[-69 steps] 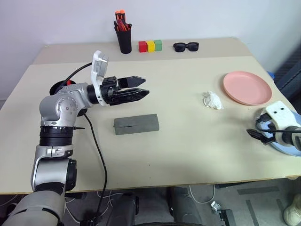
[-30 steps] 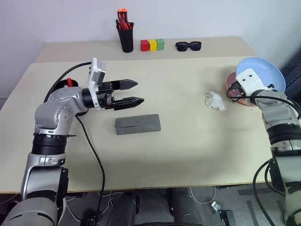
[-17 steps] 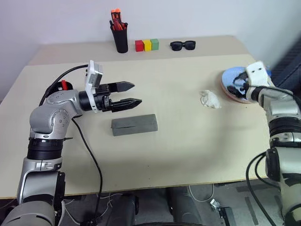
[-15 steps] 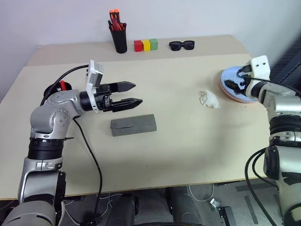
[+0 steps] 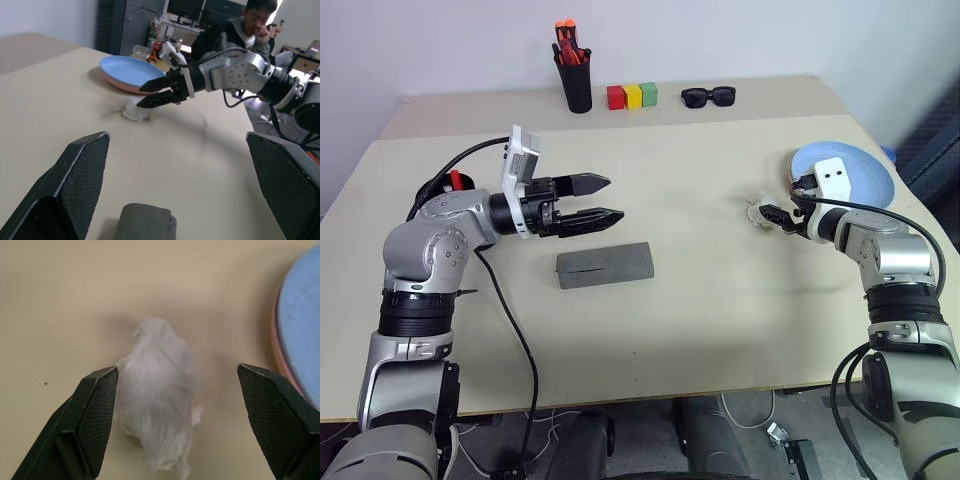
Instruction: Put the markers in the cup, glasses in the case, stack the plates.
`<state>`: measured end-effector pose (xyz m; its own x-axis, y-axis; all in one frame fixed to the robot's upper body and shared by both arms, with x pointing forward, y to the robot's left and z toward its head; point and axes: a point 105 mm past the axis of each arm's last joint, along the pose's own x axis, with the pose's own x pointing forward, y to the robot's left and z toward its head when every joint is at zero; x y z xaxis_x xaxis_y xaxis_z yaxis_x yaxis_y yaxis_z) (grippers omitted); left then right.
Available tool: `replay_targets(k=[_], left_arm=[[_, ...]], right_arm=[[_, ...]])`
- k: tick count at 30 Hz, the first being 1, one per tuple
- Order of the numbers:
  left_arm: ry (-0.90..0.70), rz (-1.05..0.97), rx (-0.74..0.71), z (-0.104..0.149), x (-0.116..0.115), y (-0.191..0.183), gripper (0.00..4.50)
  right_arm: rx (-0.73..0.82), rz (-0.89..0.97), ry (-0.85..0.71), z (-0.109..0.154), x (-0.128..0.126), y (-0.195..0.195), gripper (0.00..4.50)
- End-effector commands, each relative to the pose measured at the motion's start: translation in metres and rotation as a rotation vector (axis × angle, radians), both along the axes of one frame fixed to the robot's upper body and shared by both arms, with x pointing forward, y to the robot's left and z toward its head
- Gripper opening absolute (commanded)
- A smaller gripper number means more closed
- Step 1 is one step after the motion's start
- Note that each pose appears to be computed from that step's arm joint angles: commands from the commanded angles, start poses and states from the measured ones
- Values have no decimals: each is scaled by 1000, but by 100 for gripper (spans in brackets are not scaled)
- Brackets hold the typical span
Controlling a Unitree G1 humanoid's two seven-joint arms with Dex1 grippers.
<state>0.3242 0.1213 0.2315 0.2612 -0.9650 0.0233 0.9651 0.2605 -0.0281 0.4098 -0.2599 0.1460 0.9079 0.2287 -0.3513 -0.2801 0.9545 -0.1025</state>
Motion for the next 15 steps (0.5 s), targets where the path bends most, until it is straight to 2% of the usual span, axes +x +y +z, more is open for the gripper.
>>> replay_targets(k=[1,6,7,10,15], left_arm=[[-48,-5,-7,12,-6,3,450],[-44,4,-6,11,-7,5,450],[-43,4,-6,11,-7,5,450],[-45,6,-8,11,-7,4,450],[-47,8,-9,10,-6,5,450]], right_arm=[[9,23,-13,3,1,3,258],[13,33,-16,8,3,4,19],[9,42,-9,6,3,6,4],[15,42,-17,10,3,6,4],[113,-42,-202,64,11,-11,4]])
